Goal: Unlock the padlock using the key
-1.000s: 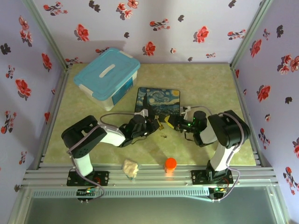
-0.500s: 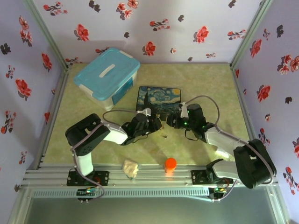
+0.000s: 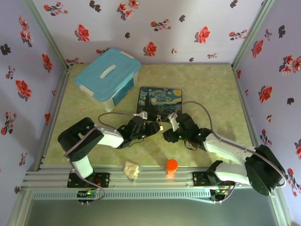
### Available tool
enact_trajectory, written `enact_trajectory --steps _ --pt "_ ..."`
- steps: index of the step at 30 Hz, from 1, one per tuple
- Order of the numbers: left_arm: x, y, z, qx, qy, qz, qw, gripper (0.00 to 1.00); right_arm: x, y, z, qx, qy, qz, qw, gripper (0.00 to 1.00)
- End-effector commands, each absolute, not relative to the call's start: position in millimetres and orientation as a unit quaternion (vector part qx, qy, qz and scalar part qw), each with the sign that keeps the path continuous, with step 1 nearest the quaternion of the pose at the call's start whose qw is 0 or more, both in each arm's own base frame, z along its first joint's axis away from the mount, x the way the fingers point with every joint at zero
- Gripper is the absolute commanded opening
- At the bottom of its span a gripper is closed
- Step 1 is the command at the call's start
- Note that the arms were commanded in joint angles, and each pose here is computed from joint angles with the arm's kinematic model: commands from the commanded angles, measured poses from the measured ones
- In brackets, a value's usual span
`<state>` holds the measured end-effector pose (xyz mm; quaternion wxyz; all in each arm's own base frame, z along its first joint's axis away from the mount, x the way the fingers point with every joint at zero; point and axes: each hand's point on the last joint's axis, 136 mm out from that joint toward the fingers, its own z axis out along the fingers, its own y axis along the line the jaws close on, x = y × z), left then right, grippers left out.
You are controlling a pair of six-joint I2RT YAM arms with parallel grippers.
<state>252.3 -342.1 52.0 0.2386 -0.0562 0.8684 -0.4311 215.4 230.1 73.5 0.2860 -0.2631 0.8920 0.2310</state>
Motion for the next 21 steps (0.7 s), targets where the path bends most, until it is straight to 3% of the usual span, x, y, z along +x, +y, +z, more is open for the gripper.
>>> enact_trajectory --steps 1,16,21 --pt "253.0 -330.4 63.2 -0.053 0.864 -0.428 0.26 0.55 214.5 233.5 62.6 -0.271 0.897 0.227 0.266 0.38" --pt "240.4 -306.9 76.8 -0.052 0.861 -0.422 0.278 0.54 180.7 261.1 30.4 -0.224 0.922 0.282 0.141 0.33" --pt "239.2 -305.9 85.8 -0.052 0.856 -0.43 0.282 0.54 184.3 269.7 59.0 -0.199 0.898 0.341 0.194 0.31"
